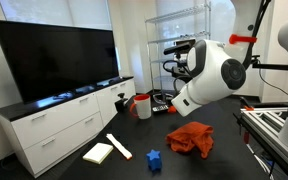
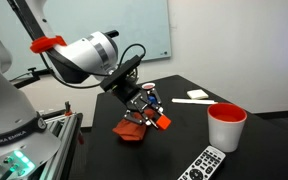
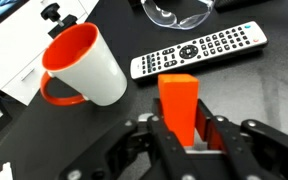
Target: Put the orange block upright
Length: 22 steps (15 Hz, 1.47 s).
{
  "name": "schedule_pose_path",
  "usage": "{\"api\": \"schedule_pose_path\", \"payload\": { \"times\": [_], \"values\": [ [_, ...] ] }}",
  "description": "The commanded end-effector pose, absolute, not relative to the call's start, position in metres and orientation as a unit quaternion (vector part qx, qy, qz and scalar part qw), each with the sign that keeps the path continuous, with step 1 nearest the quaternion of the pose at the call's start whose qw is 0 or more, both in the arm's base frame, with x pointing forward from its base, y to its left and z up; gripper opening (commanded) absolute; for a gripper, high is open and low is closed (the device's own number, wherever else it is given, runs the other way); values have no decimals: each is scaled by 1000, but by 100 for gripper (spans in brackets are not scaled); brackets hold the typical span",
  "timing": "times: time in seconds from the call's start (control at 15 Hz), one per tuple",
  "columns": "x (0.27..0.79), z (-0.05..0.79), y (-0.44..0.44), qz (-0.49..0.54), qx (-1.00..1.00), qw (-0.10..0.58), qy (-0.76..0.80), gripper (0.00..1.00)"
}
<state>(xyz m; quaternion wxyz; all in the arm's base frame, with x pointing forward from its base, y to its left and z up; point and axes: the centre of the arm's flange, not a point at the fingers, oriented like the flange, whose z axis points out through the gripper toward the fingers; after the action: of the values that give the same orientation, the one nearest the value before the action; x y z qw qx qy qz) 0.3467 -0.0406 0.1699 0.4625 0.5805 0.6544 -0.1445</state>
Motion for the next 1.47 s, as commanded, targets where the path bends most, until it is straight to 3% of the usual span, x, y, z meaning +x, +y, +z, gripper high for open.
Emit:
{"api": "schedule_pose_path", "payload": {
  "times": [0.0, 0.47, 1.4],
  "values": [
    [346, 178, -46, -135, 588, 492, 627, 9],
    [361, 185, -64, -195, 583, 566, 549, 9],
    [356, 152, -80, -363, 541, 533, 540, 9]
  ]
}}
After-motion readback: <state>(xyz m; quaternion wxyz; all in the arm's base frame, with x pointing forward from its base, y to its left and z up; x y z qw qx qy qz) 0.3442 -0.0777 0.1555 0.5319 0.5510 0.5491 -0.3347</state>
